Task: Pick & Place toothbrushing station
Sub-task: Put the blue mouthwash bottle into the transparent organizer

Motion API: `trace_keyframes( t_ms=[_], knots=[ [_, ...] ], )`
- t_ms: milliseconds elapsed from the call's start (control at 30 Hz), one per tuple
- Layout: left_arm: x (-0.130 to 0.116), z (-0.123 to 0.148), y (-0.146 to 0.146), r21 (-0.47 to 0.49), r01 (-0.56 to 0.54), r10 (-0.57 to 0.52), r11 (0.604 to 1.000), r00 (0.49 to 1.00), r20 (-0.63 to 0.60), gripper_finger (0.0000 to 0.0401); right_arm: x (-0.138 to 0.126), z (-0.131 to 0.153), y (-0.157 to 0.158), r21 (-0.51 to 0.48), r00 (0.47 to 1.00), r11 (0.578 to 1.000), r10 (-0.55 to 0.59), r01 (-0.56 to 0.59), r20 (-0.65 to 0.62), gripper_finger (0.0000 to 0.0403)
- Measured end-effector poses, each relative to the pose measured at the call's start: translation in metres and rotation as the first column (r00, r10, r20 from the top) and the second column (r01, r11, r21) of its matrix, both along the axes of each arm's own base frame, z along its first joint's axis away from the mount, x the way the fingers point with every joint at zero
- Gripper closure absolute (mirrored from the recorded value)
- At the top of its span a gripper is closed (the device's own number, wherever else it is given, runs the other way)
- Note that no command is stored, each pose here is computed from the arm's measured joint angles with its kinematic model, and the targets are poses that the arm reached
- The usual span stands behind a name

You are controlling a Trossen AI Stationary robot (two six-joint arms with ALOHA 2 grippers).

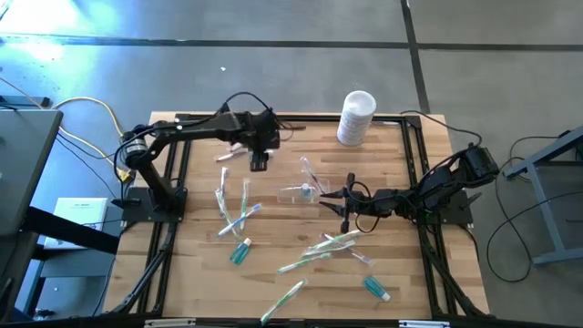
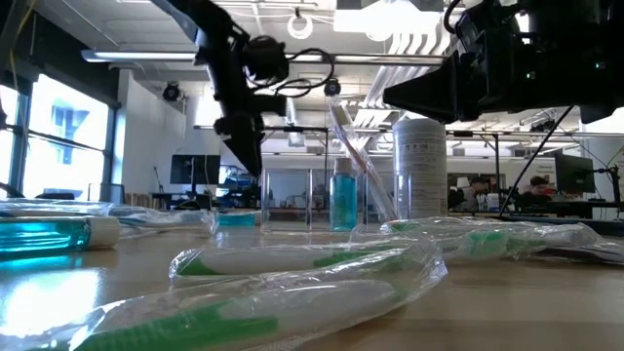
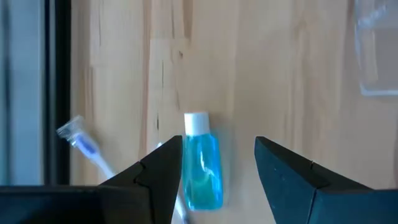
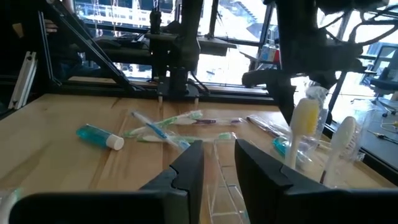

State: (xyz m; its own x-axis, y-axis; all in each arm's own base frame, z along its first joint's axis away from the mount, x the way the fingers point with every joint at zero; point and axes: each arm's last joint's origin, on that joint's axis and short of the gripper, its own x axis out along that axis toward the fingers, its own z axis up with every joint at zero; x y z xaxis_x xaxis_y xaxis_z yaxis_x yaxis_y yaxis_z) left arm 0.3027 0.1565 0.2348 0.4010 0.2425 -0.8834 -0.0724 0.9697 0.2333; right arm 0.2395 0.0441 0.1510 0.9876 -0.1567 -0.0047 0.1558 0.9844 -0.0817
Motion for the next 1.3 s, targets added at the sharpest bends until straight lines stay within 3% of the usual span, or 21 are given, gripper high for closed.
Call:
trace_keyframes(
  t_ms=[267, 767, 1100, 1300],
  knots=[
    [0.002, -0.023, 0.023, -0.088, 0.009, -0.003, 0.996, 0.997, 0.077, 0.0208, 0.0, 0.0, -0.001, 0.0, 0.999, 0.999, -0.041, 0.041, 0.001, 0.032],
    [0.013, -0.053, 0.03, -0.064, -0.02, 0.021, 0.998, 1.0, 0.013, 0.0208, 0.0, -0.001, -0.001, -0.002, 0.999, 0.999, -0.041, 0.041, -0.006, 0.032],
    [0.013, -0.055, 0.033, -0.022, -0.047, 0.047, 0.999, 0.999, -0.008, 0.0208, 0.0, -0.001, -0.001, -0.002, 0.999, 0.999, -0.041, 0.041, -0.006, 0.032],
    [0.014, -0.059, 0.035, -0.045, -0.044, 0.044, 0.998, 0.999, -0.002, 0.0208, 0.0, -0.001, -0.001, -0.002, 0.999, 0.999, -0.041, 0.041, -0.007, 0.032]
  ],
)
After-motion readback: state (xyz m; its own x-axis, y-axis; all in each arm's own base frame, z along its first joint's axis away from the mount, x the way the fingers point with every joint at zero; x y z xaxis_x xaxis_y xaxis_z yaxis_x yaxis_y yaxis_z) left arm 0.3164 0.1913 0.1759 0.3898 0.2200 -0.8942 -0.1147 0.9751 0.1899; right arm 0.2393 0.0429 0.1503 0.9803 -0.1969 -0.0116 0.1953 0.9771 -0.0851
